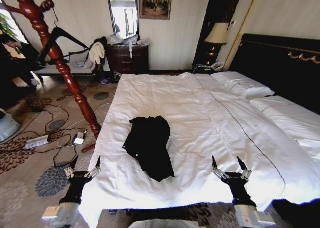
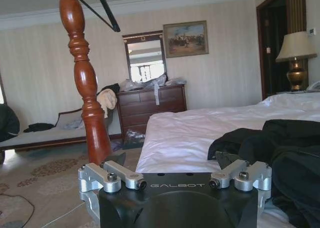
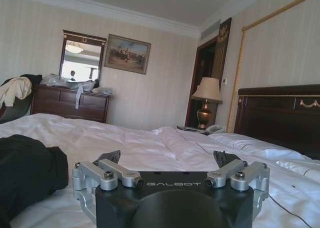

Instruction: Pick up the clothes from the bed and hang them on the clothes hanger.

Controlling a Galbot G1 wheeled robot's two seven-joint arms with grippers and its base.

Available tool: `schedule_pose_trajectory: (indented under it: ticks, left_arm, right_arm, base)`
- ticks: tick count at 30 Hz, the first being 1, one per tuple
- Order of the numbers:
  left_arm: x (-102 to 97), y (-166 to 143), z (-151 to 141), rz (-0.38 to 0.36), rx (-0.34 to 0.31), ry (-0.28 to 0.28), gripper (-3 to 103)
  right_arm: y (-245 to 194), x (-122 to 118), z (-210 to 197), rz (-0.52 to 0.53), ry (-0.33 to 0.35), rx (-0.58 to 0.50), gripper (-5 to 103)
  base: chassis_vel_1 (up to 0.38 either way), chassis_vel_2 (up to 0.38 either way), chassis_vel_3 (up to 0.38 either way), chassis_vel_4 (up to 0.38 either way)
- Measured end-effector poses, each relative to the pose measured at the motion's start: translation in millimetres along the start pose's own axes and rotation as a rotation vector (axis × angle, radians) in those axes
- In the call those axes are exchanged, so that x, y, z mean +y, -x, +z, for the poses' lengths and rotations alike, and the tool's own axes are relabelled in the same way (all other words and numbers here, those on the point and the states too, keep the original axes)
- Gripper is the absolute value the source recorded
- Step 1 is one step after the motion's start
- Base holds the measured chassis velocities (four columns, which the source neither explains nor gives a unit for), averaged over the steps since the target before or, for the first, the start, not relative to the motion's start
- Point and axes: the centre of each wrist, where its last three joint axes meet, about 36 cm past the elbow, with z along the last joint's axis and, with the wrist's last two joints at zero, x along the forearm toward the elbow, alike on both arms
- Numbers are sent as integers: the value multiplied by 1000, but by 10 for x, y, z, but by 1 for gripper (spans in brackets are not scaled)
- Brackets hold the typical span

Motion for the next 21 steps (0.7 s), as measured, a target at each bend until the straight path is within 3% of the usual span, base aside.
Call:
schedule_pose_trajectory:
  ticks: [6, 14, 21]
  left_arm:
    - [-87, -15, 31, -17, -3, -22, 100]
    - [19, -68, 118, -15, 18, -8, 102]
    - [-26, -104, 158, -31, 25, -16, 99]
  right_arm:
    - [-6, 50, -1, -9, 13, 10, 100]
    - [-66, 156, -13, -41, 49, 42, 100]
    - [-61, 252, -122, -61, 161, 88, 100]
  base:
    - [0, 0, 0, 0]
    - [0, 0, 0, 0]
    - [0, 0, 0, 0]
